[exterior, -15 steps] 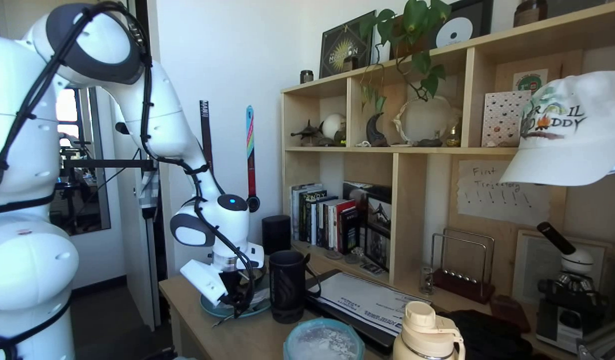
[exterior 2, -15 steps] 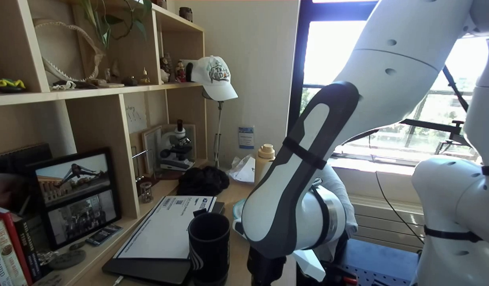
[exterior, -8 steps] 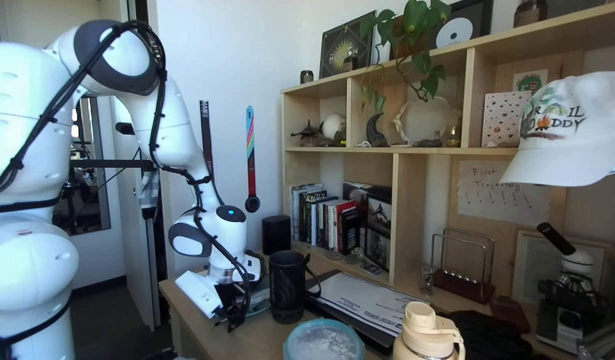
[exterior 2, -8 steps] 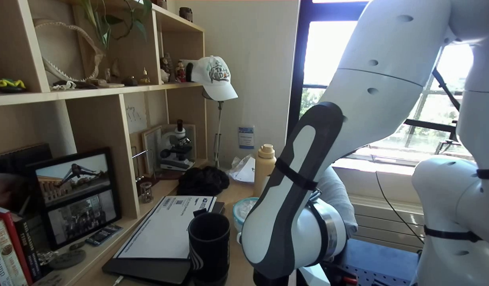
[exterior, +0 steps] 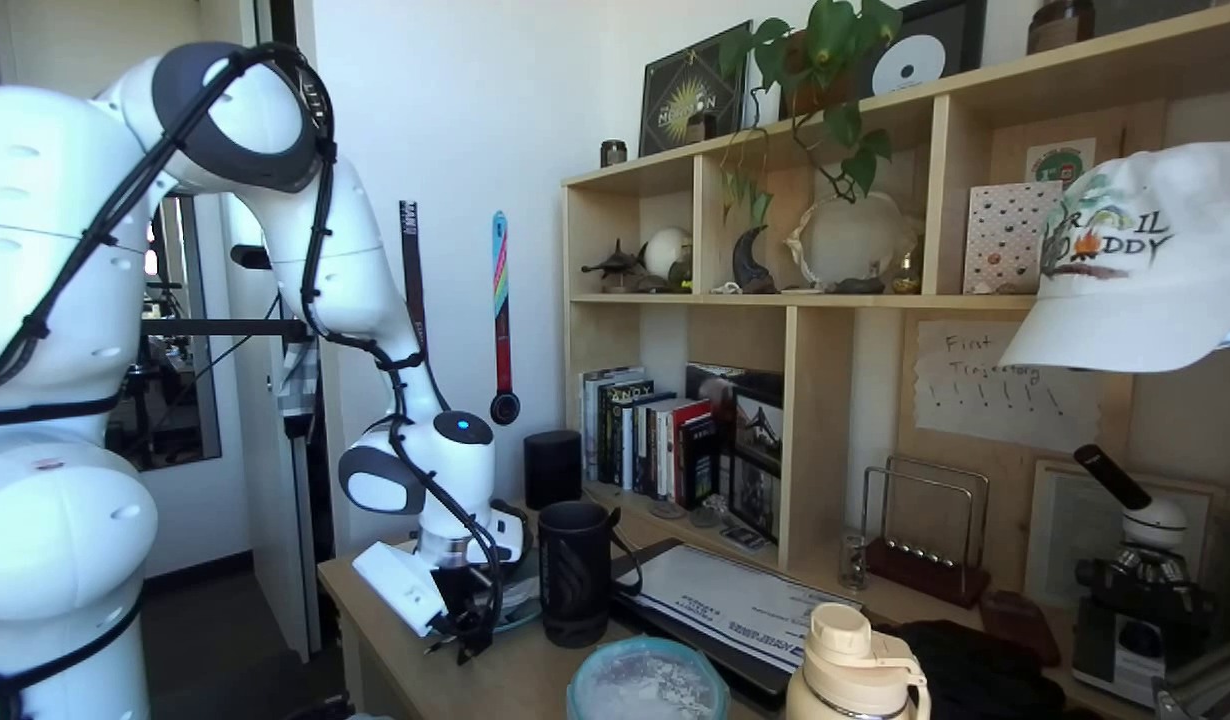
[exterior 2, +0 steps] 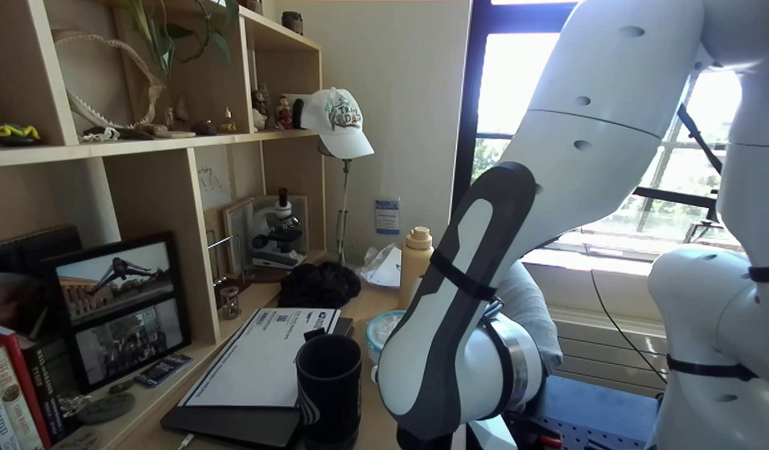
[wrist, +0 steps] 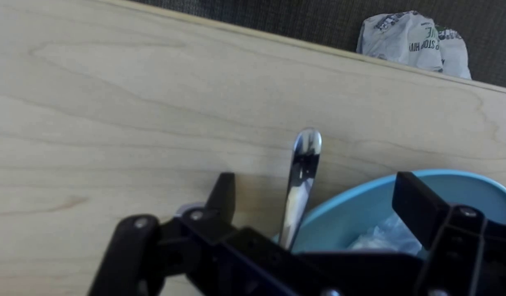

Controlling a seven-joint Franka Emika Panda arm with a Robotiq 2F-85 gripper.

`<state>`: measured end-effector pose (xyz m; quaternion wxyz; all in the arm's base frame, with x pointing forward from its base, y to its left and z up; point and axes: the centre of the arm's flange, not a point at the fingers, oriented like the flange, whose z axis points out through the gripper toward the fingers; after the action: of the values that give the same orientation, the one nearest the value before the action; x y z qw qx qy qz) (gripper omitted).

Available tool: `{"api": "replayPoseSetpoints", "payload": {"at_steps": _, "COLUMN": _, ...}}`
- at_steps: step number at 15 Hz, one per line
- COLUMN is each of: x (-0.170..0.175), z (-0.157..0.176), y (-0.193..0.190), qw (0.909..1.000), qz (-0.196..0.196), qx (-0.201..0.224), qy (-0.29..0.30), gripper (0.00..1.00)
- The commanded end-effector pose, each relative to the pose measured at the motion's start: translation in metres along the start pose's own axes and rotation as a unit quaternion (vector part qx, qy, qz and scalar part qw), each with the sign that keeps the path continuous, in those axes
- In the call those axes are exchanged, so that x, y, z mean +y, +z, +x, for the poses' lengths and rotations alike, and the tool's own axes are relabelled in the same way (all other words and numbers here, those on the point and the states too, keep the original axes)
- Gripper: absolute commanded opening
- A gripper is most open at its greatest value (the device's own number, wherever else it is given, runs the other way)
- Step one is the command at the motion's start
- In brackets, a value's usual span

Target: Take the fork from the blue plate and place it in the brown bowl

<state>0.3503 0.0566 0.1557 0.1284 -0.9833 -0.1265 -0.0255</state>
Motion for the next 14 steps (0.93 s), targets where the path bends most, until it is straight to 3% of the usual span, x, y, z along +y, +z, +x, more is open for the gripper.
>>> {"api": "replayPoseSetpoints", "payload": {"at_steps": 1, "x": 0.0042, "z": -0.0027, "y": -0.0040, "qw": 0.9999, "qz": -0.005, "qx": 0.008, "qy": -0.006, "gripper": 0.76}}
{"api": "replayPoseSetpoints", "payload": {"at_steps": 4, "x": 0.0050, "z": -0.0038, "y": -0.0067, "qw": 0.9999, "qz": -0.007, "qx": 0.010, "qy": -0.005, "gripper": 0.59}}
{"api": "replayPoseSetpoints", "payload": {"at_steps": 11, "x": 0.0049, "z": -0.0022, "y": -0.0095, "qw": 0.9999, "qz": -0.006, "qx": 0.016, "qy": -0.003, "gripper": 0.05}}
{"api": "replayPoseSetpoints", "payload": {"at_steps": 14, "x": 0.0066, "z": -0.0024, "y": -0.0093, "qw": 0.9999, "qz": -0.006, "qx": 0.013, "qy": -0.003, "gripper": 0.00}}
